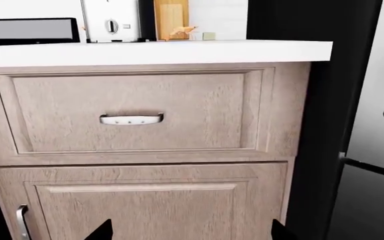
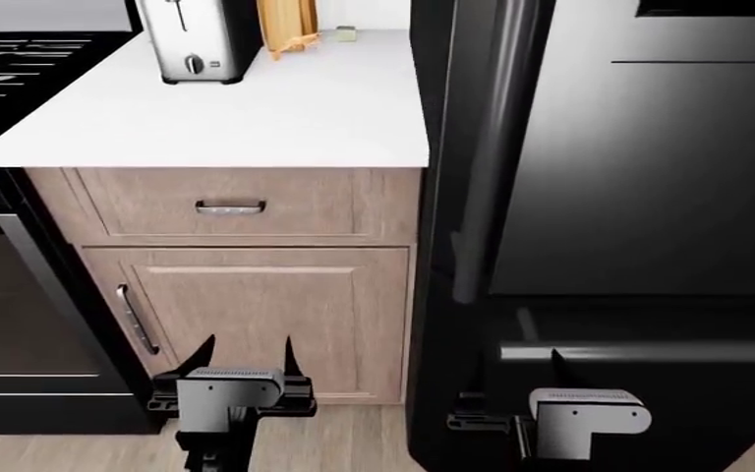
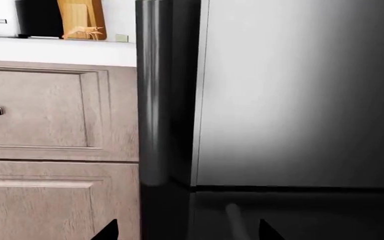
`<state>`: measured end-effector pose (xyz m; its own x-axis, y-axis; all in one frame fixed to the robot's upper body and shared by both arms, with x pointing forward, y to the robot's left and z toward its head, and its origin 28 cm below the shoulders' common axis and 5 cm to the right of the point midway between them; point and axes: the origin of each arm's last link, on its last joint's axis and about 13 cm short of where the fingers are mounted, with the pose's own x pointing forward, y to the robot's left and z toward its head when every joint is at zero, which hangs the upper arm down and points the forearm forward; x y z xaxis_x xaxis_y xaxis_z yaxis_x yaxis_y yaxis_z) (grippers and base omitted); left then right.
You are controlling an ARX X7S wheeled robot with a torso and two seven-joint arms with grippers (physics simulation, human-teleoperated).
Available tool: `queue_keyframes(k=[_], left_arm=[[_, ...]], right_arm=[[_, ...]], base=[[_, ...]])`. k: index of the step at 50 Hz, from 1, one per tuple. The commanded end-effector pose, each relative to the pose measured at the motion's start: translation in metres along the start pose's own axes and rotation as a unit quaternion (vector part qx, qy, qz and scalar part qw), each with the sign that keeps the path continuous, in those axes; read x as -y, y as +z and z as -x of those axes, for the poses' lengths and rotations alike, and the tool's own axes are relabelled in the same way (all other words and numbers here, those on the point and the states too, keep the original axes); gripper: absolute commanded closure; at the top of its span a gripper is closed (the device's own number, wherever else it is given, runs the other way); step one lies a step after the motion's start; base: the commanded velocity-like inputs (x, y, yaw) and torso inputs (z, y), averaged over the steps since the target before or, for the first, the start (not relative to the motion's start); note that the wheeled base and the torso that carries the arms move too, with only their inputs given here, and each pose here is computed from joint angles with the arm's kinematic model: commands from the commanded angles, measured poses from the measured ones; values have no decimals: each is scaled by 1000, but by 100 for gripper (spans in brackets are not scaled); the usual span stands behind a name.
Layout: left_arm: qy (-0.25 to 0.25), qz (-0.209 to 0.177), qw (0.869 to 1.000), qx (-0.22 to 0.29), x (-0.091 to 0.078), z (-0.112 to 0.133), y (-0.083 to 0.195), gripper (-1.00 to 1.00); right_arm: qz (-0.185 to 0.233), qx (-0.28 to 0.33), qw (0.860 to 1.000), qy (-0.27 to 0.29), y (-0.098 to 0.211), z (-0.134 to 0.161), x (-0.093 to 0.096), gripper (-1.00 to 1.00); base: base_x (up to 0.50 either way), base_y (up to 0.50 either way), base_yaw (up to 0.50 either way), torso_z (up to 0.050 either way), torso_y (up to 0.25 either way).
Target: Open the fridge door
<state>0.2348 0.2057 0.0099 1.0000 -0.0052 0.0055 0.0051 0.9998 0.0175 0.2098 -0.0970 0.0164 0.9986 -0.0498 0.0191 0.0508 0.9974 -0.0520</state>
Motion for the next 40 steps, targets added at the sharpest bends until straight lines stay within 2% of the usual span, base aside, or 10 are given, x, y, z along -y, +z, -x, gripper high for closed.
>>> queue_keyframes(k=[1, 25, 40], left_arm=[[0, 0, 1000, 0, 0, -1, 0, -100], [-1, -1, 1000, 0, 0, 1, 0, -100], [-1, -1, 1000, 0, 0, -8, 1, -100]], right_arm=[[2, -1, 1000, 0, 0, -2, 0, -100], [-2, 16, 1000, 2, 6, 2, -1, -100], [14, 34, 999, 8, 65, -13, -15, -100]], base=[[133, 0, 0, 0, 0], [42, 0, 0, 0, 0], [0, 0, 0, 0, 0]])
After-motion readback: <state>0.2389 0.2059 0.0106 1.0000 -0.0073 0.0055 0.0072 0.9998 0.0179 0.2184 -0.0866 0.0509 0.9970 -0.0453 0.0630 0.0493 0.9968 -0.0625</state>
